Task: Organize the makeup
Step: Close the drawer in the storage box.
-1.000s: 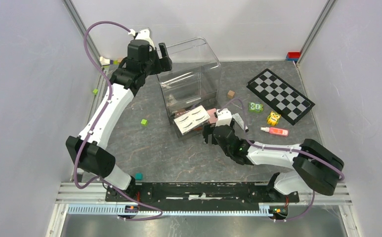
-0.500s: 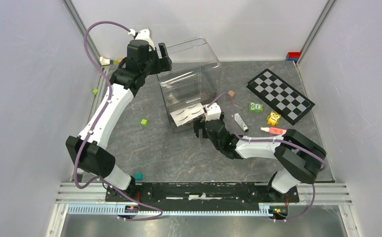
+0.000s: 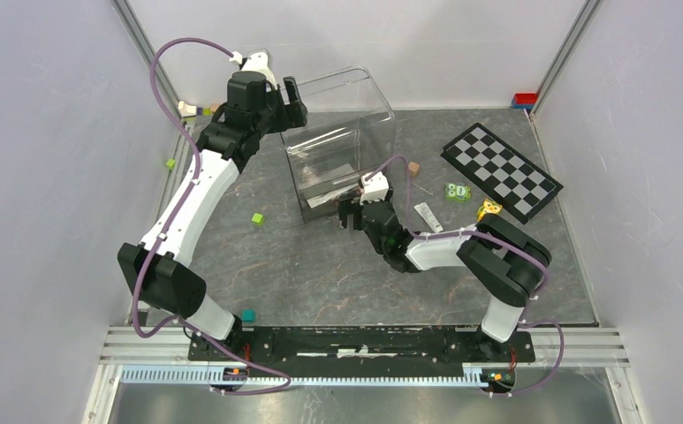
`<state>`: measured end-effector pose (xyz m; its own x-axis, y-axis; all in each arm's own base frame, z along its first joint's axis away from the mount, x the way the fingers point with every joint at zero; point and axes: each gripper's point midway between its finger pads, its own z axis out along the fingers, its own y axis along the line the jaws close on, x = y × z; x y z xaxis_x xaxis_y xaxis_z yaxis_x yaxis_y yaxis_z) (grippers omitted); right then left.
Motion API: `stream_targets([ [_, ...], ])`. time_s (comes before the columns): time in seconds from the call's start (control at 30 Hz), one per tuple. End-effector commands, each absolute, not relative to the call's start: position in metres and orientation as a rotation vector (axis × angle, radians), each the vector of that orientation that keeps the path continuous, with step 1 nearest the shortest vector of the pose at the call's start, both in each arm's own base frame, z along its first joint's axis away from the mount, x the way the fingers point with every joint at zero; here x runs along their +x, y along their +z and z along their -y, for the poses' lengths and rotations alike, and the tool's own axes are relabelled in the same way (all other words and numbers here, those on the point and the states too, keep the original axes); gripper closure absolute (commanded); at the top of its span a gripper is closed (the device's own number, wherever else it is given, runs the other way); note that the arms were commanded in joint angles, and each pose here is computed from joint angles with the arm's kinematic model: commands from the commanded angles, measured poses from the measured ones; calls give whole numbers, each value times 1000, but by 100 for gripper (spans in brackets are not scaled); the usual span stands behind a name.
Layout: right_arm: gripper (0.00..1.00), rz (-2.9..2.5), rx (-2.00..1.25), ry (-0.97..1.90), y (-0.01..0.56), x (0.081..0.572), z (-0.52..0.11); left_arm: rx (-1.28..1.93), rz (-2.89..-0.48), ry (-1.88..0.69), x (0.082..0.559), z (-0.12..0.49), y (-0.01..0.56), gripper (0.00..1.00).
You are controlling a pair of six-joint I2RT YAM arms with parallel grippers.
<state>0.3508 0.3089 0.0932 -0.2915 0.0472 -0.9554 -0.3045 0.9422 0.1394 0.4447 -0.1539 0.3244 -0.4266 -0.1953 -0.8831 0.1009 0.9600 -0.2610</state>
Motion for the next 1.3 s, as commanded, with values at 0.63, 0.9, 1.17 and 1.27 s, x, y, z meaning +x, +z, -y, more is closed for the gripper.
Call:
stream_targets([
  [0.63, 5, -1524, -172, 491, 141, 380, -330, 96, -2235, -295, 423, 163, 249, 14],
  [0.9, 5, -1519, -178, 508, 146, 371, -322, 111, -2238, -304, 421, 165, 248, 14],
  [1.17, 6, -1605, -155, 508, 132, 362, -312, 114, -2230, -309, 422, 165, 251, 13],
  [1.27, 5, -1640, -142, 501, 123, 366, -316, 116, -2233, -315, 422, 167, 250, 13],
])
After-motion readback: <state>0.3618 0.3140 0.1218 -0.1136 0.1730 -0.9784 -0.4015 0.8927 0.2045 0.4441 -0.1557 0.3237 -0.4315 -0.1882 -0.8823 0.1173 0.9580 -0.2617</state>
